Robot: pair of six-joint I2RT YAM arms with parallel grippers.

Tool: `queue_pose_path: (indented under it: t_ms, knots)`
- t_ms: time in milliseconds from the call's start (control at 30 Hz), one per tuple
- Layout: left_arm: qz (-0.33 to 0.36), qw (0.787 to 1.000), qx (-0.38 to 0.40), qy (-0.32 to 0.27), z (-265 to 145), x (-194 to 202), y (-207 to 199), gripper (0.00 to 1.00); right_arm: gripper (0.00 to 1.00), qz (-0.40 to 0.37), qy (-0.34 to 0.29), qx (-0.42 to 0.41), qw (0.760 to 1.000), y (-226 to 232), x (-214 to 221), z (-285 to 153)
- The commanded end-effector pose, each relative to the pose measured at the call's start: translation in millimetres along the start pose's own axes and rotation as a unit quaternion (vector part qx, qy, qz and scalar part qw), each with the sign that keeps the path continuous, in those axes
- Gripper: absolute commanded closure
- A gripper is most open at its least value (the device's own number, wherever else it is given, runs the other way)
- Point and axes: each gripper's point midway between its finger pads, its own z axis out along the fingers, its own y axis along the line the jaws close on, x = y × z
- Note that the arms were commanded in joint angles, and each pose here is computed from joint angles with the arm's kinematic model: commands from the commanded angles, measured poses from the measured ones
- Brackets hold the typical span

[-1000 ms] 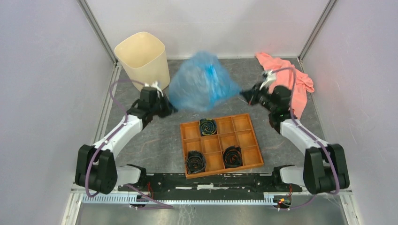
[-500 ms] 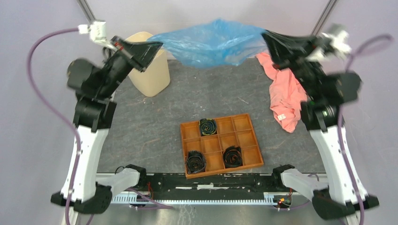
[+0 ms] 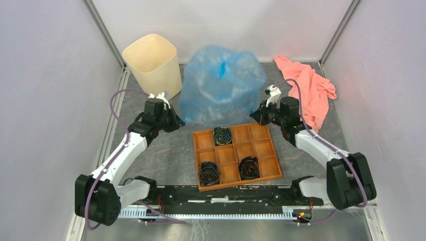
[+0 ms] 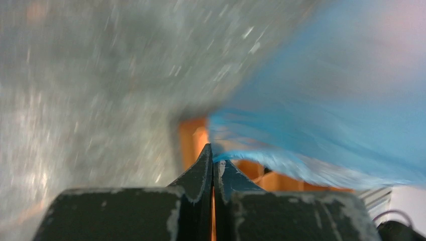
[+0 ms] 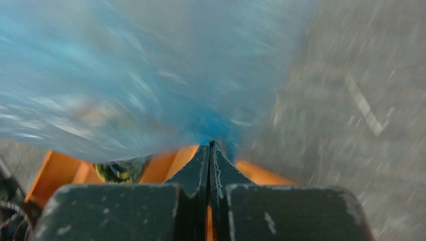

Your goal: Put the trash bags into the trash bin

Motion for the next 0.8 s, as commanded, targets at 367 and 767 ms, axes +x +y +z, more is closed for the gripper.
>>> queue_pose_path:
  t_ms: [367,767]
  knots:
    - [0.067,0.919,0.242,-0.305,-184,-195,-186,0.98,0.99,-0.168,-0.362,-0.012,0.917,109,-317,-132]
    - [0.060,0.986,-0.002,-0.154,-46,-92,-33,0.98,0.99,-0.116,-0.151,0.044,0.981,14,-166,-12]
